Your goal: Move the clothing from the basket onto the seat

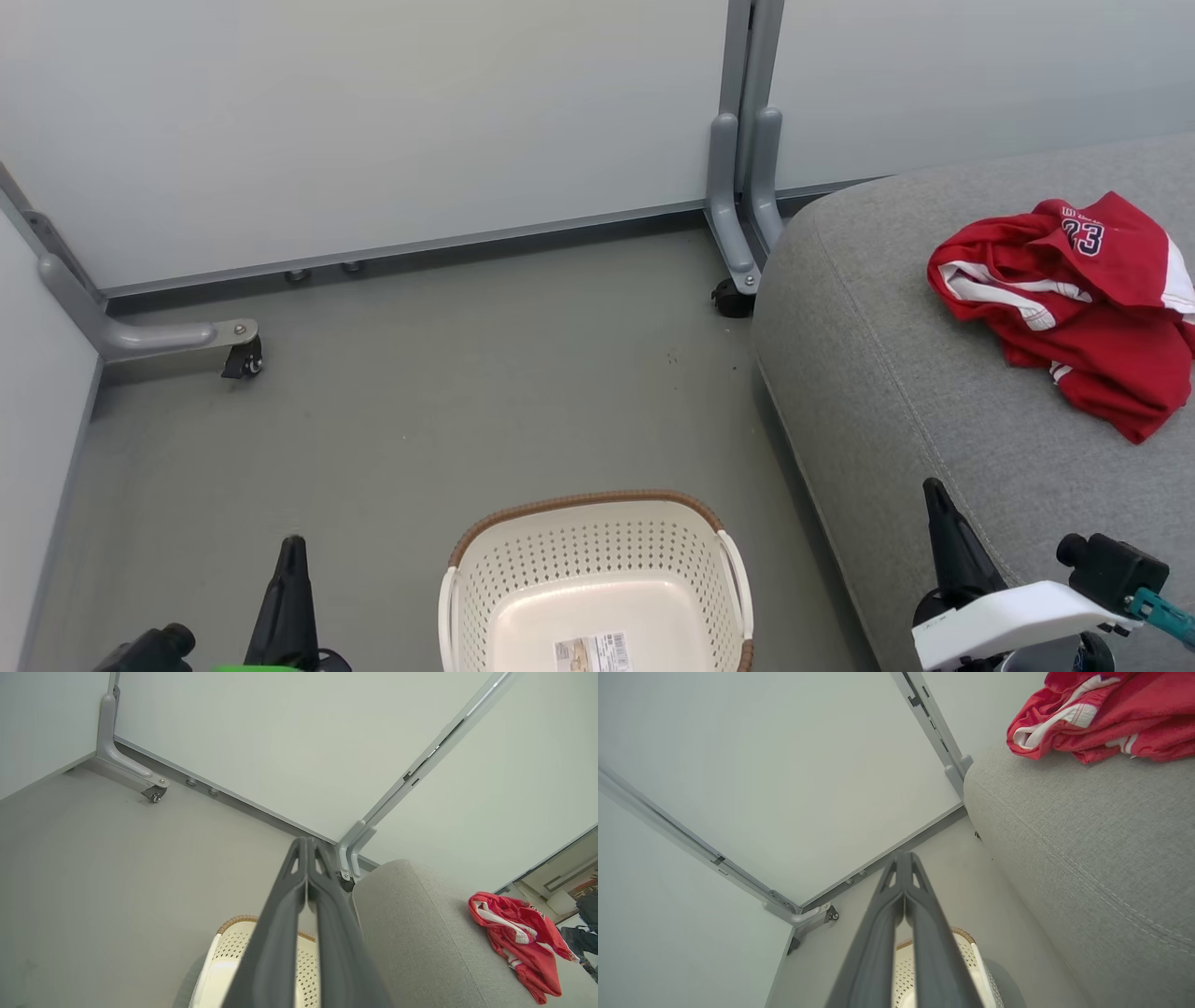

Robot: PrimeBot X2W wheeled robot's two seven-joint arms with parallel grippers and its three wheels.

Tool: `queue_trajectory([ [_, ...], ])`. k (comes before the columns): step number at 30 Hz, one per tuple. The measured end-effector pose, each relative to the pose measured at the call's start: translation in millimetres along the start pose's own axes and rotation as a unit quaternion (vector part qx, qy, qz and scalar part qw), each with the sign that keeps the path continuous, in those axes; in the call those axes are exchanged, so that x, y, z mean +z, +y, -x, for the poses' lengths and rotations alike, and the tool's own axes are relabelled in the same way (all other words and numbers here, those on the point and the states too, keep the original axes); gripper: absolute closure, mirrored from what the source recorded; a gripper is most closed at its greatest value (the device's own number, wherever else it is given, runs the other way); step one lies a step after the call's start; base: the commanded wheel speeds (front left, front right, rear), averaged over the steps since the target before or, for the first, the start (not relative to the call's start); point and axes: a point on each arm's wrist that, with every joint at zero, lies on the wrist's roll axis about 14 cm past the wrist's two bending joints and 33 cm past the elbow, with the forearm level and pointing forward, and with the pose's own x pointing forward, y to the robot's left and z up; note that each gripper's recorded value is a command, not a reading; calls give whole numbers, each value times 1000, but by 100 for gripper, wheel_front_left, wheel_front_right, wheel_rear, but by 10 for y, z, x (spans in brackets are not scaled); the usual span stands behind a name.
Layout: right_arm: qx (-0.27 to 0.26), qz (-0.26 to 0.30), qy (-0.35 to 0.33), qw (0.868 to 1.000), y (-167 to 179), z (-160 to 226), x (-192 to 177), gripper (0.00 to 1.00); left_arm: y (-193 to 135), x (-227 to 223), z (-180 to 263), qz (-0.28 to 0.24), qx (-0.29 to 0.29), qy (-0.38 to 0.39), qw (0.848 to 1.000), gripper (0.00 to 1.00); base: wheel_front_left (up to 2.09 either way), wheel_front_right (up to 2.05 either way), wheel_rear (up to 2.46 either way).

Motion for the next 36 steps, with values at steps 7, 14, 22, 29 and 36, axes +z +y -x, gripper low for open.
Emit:
queue_trajectory([
  [7,-11,-57,-3,998,-50,-53,36,100,20,31,-72,56,5,0,998,100,0,0,0],
  [14,-19,-104,-2,994,-86,-98,55,100,34,40,-127,103,8,4,995,100,0,0,0],
  [22,-25,-154,-4,988,-123,-145,82,100,44,68,-193,151,11,4,989,100,0,0,0],
  [29,-30,-194,-6,981,-149,-188,107,100,64,83,-241,191,13,5,982,100,0,0,0],
  [36,-31,-232,-7,972,-163,-232,131,100,64,102,-291,228,13,6,974,100,0,0,0],
])
